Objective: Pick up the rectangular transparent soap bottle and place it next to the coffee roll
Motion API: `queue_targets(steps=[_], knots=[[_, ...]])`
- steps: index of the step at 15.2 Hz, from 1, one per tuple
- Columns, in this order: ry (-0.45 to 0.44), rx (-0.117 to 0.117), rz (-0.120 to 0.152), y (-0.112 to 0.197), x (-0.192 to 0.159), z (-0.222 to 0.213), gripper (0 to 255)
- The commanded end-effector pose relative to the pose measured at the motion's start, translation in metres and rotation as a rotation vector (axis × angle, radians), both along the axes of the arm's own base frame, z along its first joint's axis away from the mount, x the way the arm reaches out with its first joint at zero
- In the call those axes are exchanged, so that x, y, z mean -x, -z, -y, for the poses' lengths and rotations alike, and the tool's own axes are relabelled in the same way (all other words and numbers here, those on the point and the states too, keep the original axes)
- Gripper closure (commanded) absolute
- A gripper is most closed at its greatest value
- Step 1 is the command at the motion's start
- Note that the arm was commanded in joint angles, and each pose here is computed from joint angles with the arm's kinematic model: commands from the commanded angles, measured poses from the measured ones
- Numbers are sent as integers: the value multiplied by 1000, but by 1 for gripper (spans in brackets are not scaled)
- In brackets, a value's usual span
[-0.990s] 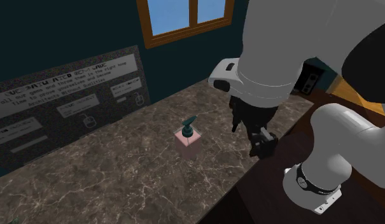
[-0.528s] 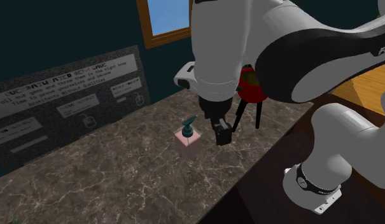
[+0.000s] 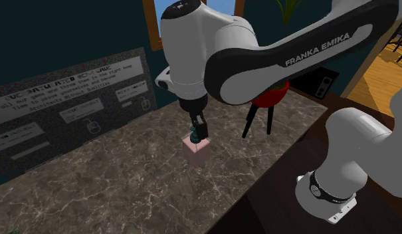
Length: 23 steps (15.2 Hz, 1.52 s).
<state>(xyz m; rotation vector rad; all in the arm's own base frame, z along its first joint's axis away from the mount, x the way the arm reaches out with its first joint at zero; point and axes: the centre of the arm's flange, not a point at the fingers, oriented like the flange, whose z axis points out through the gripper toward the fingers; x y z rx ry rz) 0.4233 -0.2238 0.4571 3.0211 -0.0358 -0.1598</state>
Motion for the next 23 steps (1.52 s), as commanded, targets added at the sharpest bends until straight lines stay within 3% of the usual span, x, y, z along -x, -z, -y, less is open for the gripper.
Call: queue_targets(steps=[1,10,17,18,23], knots=[[-5,2,1,10,-12,21,0],[-6,2,2,53,-12,32,0],[-6,2,2,53,-12,32,0],[-6,2,2,53,-12,32,255],[-6,2,2,53,-12,32,255]])
